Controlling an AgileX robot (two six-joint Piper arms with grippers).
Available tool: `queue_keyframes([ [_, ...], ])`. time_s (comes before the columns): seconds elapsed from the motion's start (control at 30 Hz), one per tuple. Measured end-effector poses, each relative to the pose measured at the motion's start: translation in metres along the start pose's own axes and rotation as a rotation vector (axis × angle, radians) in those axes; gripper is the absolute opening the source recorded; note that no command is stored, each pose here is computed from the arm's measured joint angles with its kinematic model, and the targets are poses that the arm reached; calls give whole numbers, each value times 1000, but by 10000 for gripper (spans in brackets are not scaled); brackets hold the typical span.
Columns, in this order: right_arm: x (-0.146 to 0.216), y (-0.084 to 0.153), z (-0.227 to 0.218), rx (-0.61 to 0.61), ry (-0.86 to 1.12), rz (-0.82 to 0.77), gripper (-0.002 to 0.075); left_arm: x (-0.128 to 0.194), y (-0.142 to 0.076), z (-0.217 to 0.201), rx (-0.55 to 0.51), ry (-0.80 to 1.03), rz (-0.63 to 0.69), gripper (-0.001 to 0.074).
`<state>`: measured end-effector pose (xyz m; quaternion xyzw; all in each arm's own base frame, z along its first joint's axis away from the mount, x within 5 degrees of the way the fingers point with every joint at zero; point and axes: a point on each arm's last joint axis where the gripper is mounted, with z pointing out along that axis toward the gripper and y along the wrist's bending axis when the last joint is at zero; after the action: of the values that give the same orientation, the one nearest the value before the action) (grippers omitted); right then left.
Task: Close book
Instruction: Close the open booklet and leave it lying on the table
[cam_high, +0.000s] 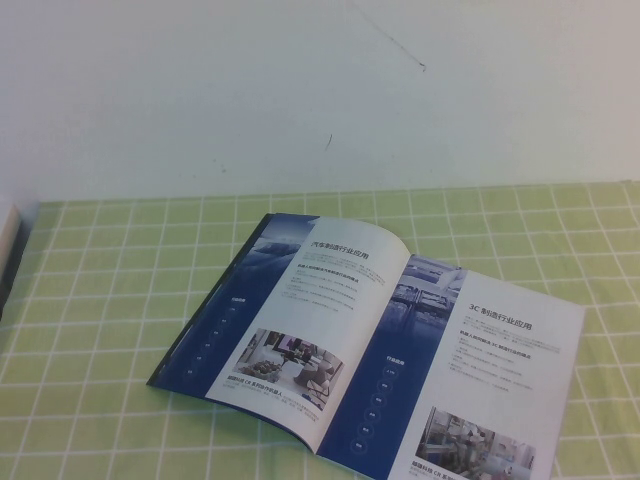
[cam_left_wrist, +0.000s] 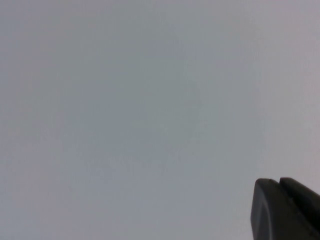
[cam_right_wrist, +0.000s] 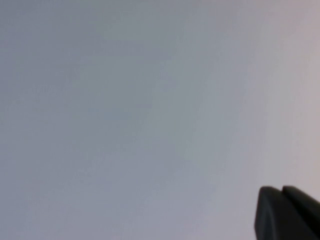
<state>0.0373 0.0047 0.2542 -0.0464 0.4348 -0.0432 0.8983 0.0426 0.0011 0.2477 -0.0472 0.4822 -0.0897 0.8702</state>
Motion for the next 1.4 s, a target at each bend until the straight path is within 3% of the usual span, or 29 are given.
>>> queue_keyframes([
  [0.1,-3,-1,0,11,-28,-15,-3,-6,-1,0,8,-66,0,-4],
  [0.37,15,-1,-1,9,183,-5,-3,-8,0,0,6,-83,-8,-4],
  [0.5,5,-4,7,-4,382,-44,-3,-4,-3,6,-8,156,8,-4],
  [0.67,-34,-14,29,-11,532,-137,-3,-49,-13,28,-22,326,31,-4],
  [0.87,-29,-14,69,-49,839,-37,-3,-68,-18,78,-65,619,41,-4],
  [1.0,-7,-5,92,-152,1012,19,-3,-47,-20,112,-47,884,54,-4],
  [1.17,38,18,115,-383,1175,135,-3,7,-27,151,79,1144,-8,-4],
  [1.4,112,53,122,-609,1397,275,-3,76,-27,199,171,1323,-91,-4],
])
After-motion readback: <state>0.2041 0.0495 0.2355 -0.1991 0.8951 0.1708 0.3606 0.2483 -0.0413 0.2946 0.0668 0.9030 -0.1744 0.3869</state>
